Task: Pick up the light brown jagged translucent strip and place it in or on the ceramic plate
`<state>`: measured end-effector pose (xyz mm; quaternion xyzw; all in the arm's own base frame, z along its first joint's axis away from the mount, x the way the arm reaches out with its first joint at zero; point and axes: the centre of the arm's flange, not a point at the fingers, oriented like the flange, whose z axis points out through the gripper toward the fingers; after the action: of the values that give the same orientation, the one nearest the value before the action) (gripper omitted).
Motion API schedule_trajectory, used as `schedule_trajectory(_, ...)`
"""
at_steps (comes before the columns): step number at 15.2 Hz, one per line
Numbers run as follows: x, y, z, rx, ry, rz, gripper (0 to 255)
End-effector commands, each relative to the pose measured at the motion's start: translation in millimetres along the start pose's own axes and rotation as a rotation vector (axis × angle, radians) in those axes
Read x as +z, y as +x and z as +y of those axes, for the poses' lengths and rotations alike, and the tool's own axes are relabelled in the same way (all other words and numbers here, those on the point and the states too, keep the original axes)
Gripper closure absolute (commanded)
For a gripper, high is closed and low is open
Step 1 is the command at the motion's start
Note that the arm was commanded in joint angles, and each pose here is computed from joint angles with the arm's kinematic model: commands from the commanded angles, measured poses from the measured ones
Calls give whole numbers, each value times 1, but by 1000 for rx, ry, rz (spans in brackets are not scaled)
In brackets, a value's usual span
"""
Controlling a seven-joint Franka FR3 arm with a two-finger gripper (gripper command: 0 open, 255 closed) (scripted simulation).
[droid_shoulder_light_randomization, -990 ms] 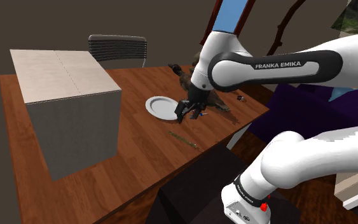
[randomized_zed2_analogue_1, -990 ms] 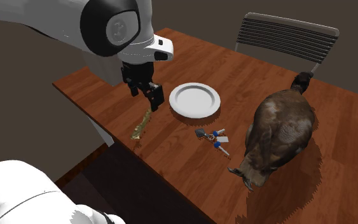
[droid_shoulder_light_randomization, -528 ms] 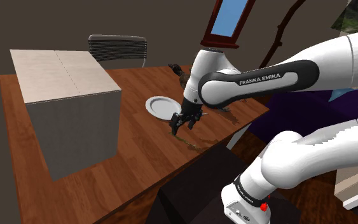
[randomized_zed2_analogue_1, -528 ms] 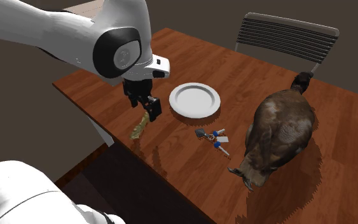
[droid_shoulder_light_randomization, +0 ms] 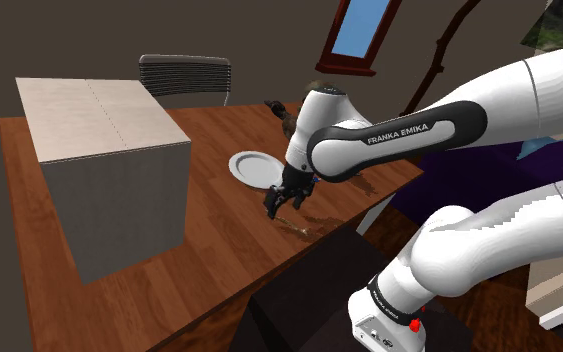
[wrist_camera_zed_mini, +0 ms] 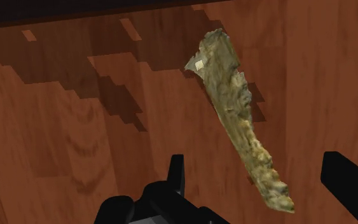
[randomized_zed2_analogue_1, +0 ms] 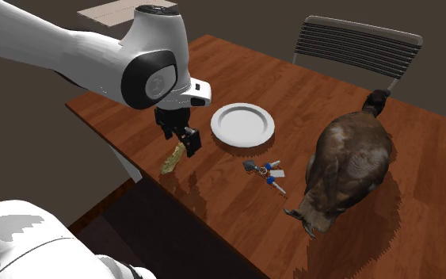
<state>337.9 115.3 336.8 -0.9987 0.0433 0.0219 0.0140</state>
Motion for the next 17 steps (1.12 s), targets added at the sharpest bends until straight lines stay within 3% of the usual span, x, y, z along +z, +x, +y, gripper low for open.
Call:
schedule_trajectory(1, 0, 0, 0, 0, 0, 0, 0)
schedule_trajectory(3, 0, 0, 0, 0, 0, 0, 0)
schedule_trajectory(4, 0, 0, 0, 0, 0, 0, 255)
schedule_trajectory(13, 0, 0, 0, 0, 0, 0, 255)
schedule_trajectory(14, 0, 0, 0, 0, 0, 0, 0)
schedule_trajectory(17, -16, -33, 21, -308, 77, 0, 0)
